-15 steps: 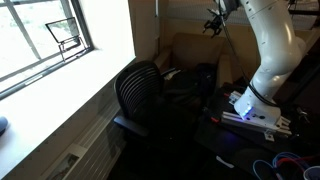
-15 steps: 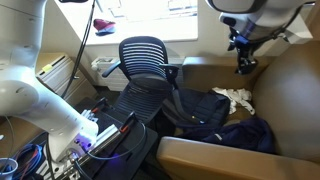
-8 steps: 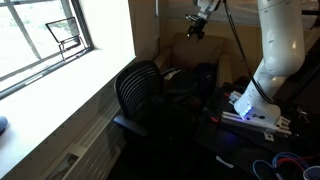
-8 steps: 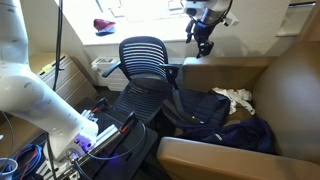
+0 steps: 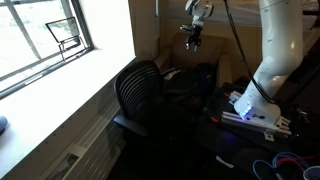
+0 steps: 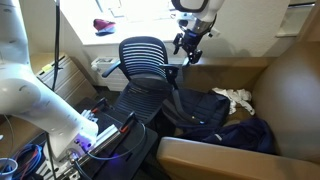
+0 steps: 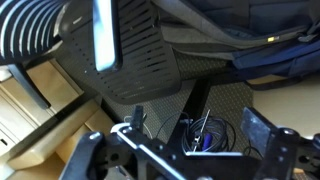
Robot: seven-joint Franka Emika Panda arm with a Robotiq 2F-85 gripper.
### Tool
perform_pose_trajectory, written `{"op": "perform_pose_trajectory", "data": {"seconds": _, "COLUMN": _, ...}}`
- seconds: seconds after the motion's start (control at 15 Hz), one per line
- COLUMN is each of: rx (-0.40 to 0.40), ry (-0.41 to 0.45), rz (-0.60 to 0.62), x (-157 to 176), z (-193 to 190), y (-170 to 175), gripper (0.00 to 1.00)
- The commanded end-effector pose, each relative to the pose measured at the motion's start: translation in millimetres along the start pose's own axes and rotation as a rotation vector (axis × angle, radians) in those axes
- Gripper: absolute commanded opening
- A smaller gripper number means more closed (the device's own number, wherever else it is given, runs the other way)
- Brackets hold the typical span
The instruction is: Move the clothes on the black chair to the brown chair and then move the bag from the brown chair to the black
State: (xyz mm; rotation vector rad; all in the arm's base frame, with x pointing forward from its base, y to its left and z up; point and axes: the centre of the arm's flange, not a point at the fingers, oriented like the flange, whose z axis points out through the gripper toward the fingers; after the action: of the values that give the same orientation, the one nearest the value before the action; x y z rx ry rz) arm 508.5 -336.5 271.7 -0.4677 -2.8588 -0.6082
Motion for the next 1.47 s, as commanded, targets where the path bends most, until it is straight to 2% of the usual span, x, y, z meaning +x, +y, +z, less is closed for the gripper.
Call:
{"op": "perform_pose_trajectory", "data": {"seconds": 0.0, "rx": -0.004, "ry": 0.159, "rz": -0.072, "x": -1.8, "z": 50.8, "y": 14.8, "gripper": 1.0}}
{"op": "perform_pose_trajectory", "data": {"seconds": 0.2, "rx": 0.032, "ry": 0.255, "rz": -0.094, "x": -4.3, "z": 77.0, "y": 10.6, "gripper": 1.0}}
{"op": "perform_pose_trajectory", "data": {"seconds": 0.27, "rx": 0.073, "ry": 0.245, "rz": -0.091, "x": 0.1, "z": 74.2, "y": 5.3, "gripper": 1.0}}
{"op": "perform_pose_trajectory", "data": {"seconds": 0.33, "rx": 0.049, "ry": 0.238, "rz": -0.09, "x": -4.2, "z": 80.6, "y": 15.2, "gripper": 1.0}}
{"op": "perform_pose_trajectory", "data": {"seconds": 0.53, "rx": 0.05, "ry": 0.247, "rz": -0.09, "x": -4.2, "z": 84.9, "y": 12.2, "gripper": 1.0}}
{"op": "perform_pose_trajectory", "data": {"seconds": 0.6, "rx": 0.042, "ry": 0.241, "rz": -0.128, "x": -4.4, "z": 87.2, "y": 18.4, "gripper": 1.0}}
{"op": "perform_pose_trajectory", "data": {"seconds": 0.67, "rx": 0.095, "ry": 0.232, "rz": -0.109, "x": -7.8, "z": 98.6, "y": 30.7, "gripper": 1.0}}
{"op": "perform_pose_trajectory", "data": {"seconds": 0.73, "rx": 0.193, "ry": 0.191, "rz": -0.08, "x": -12.1, "z": 116.6, "y": 42.5, "gripper": 1.0}}
{"op": "perform_pose_trajectory", "data": {"seconds": 0.87, "rx": 0.281, "ry": 0.13, "rz": -0.078, "x": -22.8, "z": 143.8, "y": 56.5, "gripper": 1.0}}
{"op": "perform_pose_trajectory", "data": {"seconds": 1.2, "rx": 0.546, "ry": -0.015, "rz": -0.11, "x": -35.4, "z": 200.3, "y": 58.0, "gripper": 1.0}}
{"op": "perform_pose_trajectory", "data": {"seconds": 1.27, "rx": 0.556, "ry": -0.016, "rz": -0.127, "x": -35.0, "z": 209.0, "y": 57.0, "gripper": 1.0}}
{"op": "perform_pose_trajectory", "data": {"seconds": 1.4, "rx": 0.512, "ry": 0.03, "rz": -0.183, "x": -31.2, "z": 218.8, "y": 58.1, "gripper": 1.0}}
